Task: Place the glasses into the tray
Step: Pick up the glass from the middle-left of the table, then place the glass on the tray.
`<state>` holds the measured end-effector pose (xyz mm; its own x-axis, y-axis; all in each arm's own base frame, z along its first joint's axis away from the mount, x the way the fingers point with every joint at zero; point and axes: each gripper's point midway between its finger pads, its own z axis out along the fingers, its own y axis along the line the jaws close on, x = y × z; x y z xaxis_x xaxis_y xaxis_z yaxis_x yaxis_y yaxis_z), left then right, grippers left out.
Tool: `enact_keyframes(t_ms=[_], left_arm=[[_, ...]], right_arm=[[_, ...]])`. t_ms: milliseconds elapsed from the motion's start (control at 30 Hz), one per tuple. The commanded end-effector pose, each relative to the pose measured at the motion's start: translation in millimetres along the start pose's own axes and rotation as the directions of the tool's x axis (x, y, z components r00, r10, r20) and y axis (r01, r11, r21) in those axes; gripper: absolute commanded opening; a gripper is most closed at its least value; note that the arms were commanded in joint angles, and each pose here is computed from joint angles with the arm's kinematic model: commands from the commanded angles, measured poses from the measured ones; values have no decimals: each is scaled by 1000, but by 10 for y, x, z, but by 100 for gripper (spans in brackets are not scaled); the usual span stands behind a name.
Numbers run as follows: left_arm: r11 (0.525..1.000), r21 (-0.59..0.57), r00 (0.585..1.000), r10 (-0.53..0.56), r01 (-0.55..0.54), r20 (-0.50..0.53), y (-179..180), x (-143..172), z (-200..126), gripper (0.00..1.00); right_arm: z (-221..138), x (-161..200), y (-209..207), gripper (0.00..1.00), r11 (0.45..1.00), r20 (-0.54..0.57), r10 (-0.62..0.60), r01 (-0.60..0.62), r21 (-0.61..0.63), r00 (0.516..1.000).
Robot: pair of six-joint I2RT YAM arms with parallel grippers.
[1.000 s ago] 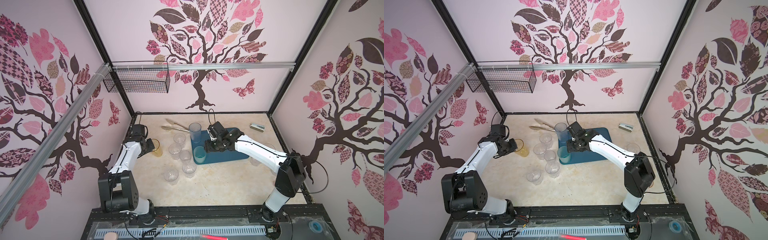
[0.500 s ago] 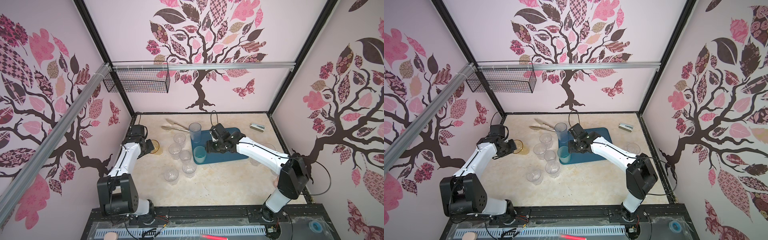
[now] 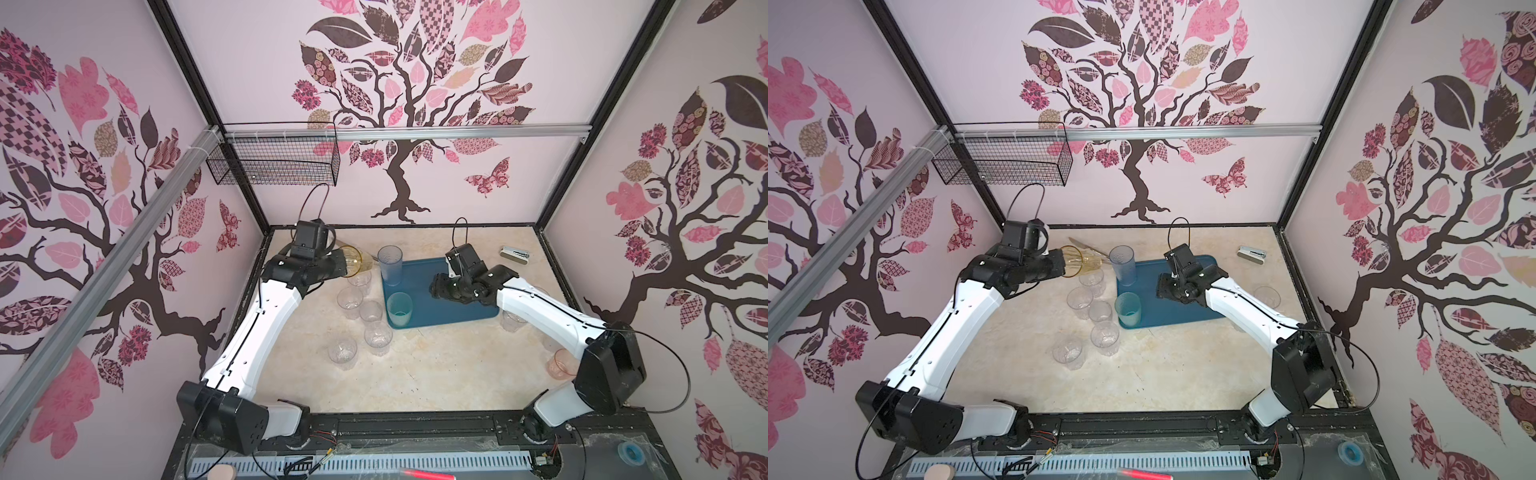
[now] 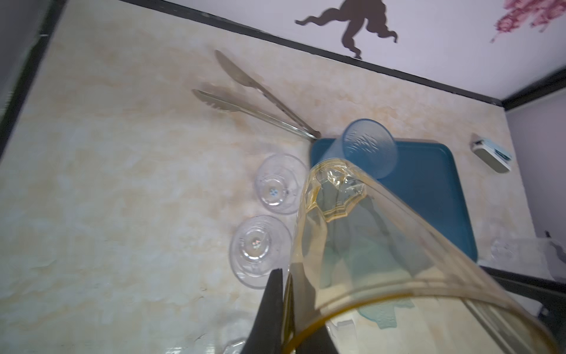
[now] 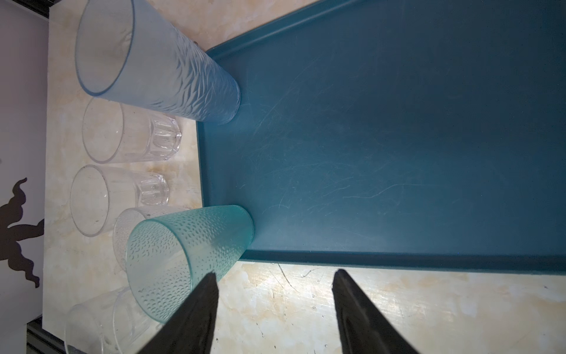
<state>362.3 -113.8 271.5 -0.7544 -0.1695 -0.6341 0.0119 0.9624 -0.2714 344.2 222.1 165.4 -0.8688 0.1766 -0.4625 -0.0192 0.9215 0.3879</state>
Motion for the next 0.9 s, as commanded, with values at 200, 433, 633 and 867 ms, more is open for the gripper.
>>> enact_keyframes(t_ms=[200, 433, 633, 867], left_arm=[[996, 70, 982, 71, -60, -174, -290, 312, 365, 0], [994, 74, 971, 98, -83, -220, -327, 346, 589, 0], [990, 55, 955, 137, -127, -265, -354, 343, 778, 0], [986, 37, 936, 166, -163, -311, -382, 365, 1024, 0]], right_arm=[[-103, -42, 6, 63, 1000, 33, 25, -25, -18, 999], [-78, -21, -9, 63, 999, 28, 32, -31, -16, 999], [-78, 12, -51, 63, 1000, 31, 30, -30, -8, 999], [-64, 34, -99, 63, 1000, 40, 26, -26, 0, 999]])
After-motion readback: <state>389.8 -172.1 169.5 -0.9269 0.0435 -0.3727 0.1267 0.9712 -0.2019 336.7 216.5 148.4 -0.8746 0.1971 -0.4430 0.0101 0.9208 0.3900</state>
